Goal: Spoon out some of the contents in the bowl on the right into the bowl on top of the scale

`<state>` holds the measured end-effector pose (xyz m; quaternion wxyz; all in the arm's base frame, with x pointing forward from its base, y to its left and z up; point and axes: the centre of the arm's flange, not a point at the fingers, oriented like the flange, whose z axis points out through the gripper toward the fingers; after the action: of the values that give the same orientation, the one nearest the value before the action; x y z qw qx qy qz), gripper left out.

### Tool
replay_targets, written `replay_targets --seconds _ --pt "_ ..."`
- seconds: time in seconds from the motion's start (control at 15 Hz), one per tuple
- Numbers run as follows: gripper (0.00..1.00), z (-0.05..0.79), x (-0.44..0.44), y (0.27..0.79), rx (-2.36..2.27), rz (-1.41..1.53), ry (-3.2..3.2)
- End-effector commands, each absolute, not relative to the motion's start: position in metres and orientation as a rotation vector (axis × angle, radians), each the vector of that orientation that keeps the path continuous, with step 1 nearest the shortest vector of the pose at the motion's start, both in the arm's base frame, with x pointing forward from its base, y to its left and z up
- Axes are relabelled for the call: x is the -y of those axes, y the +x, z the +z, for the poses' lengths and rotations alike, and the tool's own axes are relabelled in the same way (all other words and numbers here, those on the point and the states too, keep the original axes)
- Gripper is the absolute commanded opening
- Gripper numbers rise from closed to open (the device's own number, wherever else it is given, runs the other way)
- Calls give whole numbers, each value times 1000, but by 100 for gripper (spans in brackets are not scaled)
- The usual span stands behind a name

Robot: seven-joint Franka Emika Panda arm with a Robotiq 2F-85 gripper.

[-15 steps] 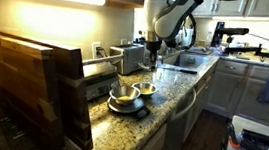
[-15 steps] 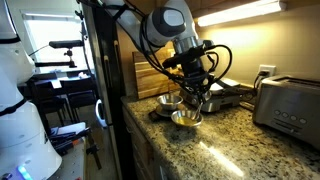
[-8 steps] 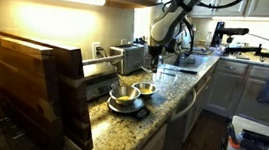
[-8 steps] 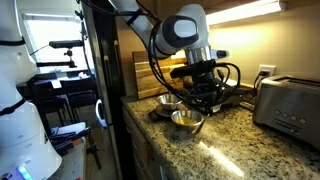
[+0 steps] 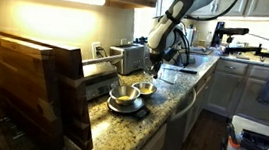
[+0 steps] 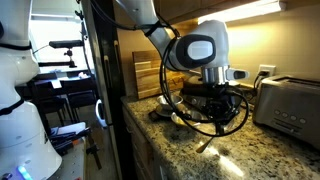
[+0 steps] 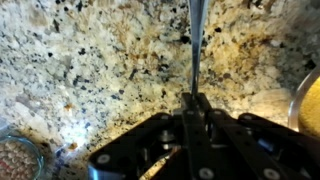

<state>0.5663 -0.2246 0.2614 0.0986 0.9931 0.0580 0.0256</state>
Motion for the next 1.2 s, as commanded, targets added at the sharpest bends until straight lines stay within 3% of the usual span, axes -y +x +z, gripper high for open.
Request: replay_targets --seconds 0.0,0.6,1.13 --pt "3 242 236 580 -48 97 2966" --pt "3 230 228 586 195 73 2979" --pt "3 227 207 583 103 63 3011"
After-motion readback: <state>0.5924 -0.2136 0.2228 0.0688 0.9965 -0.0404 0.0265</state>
